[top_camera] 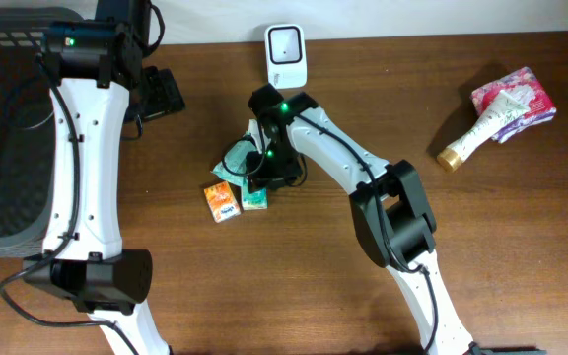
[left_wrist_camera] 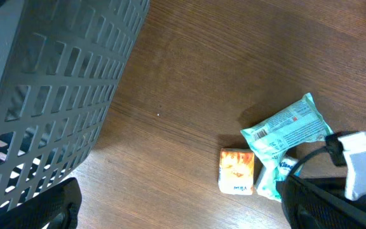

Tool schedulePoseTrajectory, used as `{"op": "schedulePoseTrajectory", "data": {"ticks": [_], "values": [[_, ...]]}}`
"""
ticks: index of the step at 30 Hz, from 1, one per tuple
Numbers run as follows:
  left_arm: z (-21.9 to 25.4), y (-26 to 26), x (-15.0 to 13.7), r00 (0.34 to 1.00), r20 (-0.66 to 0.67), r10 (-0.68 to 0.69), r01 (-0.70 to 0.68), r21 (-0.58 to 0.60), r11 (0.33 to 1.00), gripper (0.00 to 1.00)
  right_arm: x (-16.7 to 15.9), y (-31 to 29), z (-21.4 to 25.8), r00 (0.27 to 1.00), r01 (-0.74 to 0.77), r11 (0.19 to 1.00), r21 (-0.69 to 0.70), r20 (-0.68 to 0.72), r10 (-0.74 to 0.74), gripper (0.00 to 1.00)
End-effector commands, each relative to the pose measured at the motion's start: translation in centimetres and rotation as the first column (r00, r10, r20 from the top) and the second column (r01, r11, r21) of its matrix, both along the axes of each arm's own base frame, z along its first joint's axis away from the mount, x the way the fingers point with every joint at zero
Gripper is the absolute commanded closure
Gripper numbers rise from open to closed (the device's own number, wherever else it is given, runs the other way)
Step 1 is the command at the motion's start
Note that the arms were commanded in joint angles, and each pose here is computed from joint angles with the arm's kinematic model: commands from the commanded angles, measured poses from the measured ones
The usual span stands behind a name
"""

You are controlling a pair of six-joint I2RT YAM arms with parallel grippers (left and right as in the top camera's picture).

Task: Scan the item barcode
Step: 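Grasp the small Kleenex tissue pack with the right gripper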

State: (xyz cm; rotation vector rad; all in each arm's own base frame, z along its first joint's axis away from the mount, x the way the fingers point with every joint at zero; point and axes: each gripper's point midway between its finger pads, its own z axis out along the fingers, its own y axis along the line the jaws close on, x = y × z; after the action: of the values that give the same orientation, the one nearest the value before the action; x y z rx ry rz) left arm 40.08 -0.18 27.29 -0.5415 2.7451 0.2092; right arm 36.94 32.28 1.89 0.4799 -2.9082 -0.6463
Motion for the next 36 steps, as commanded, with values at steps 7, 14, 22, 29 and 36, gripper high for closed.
{"op": "schedulePoseTrajectory", "data": {"ticks": [7,14,22,29,36], "values": [[1.4,0.1,-0.4,0.999,0.038,0.001,-0.001,0.006,1.0,0.01,0.3,-10.0,0.8,0.987,0.134,0.946,-0.295,-0.04,-0.153,0.91],[1.4,0.1,-0.4,0.999,0.038,0.001,-0.001,0.006,1.0,0.01,1.3,-17.0,8.0,0.975,0.183,0.912,-0.368,-0.053,-0.217,0.26],[1.3,0.1,-0.4,0.999,0.038,0.001,-0.001,0.006,1.0,0.01,1.7,-11.6,7.0,0.915,0.398,0.706,-0.586,0.313,-0.256,0.51],[1.4,0.1,-0.4,0.999,0.039,0.001,-0.001,0.006,1.0,0.01,1.7,-9.9,4.2,0.892,0.441,0.649,-0.62,0.384,-0.24,0.51],[1.4,0.1,-0.4,0.999,0.038,0.001,-0.001,0.006,1.0,0.01,0.1,-10.0,-0.7,0.915,0.402,0.654,-0.641,0.315,-0.253,0.63]]}}
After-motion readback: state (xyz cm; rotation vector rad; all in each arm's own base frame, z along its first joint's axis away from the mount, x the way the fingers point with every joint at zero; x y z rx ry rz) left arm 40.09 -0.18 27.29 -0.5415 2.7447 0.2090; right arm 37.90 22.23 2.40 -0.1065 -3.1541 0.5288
